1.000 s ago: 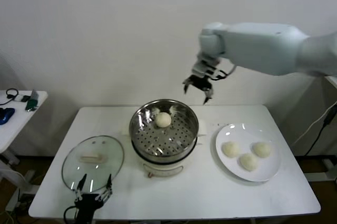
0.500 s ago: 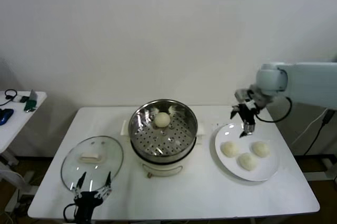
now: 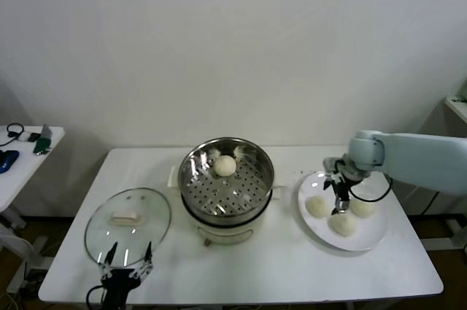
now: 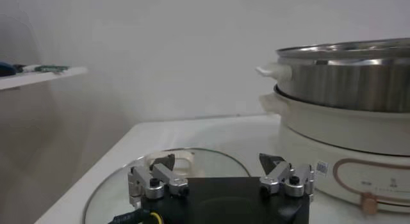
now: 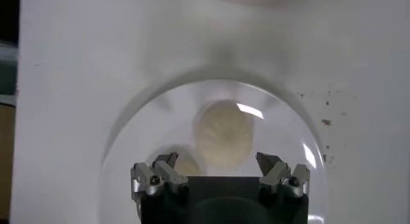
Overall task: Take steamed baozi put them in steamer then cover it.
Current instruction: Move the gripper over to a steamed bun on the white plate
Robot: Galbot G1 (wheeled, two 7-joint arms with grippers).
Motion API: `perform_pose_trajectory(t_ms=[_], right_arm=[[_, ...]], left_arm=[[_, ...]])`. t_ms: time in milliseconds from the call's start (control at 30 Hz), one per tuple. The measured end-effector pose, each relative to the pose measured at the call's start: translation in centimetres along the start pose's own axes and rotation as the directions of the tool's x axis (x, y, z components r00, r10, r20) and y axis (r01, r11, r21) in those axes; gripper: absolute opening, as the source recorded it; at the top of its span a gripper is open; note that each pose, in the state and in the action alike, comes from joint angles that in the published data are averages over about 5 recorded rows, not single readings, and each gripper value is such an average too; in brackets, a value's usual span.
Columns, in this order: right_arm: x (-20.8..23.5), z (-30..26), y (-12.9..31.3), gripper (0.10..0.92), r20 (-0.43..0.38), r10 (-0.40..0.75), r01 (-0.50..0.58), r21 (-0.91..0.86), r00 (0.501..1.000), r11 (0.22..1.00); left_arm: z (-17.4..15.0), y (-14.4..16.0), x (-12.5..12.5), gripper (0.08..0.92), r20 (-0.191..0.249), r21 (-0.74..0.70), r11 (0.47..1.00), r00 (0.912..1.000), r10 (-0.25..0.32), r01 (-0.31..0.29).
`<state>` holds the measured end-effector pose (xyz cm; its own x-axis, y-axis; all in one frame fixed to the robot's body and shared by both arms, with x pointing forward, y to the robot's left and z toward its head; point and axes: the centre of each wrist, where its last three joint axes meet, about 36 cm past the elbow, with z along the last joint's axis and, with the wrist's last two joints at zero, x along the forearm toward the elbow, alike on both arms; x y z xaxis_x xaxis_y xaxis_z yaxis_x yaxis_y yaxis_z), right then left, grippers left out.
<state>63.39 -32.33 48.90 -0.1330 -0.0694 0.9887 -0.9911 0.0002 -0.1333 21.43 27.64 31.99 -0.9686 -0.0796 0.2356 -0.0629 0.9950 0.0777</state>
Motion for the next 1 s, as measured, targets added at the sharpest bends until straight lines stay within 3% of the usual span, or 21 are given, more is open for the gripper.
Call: perform_pose_trajectory(t_ms=[467, 800, 1000], right_arm=[[-3.0, -0.1, -0.9, 0.793, 0.003, -0.018, 0.018, -0.043, 1.000, 0.999], [-2.8, 0.0, -1.5, 0.666, 0.007, -0.036, 0.036, -0.037, 0.999, 0.999], [-1.9, -0.4, -2.2, 0.637, 0.012, -0.042, 0.042, -0.018, 0.999, 0.999]], left_arm=[[0.3, 0.0, 0.2, 0.823, -0.008, -0.002, 1.000, 1.0000, 0.000, 0.000], [0.1, -0.3, 0.1, 0.823, -0.004, -0.002, 1.000, 1.0000, 0.004, -0.004], [0.0, -0.3, 0.1, 0.823, -0.004, -0.001, 1.000, 1.0000, 0.002, -0.002]])
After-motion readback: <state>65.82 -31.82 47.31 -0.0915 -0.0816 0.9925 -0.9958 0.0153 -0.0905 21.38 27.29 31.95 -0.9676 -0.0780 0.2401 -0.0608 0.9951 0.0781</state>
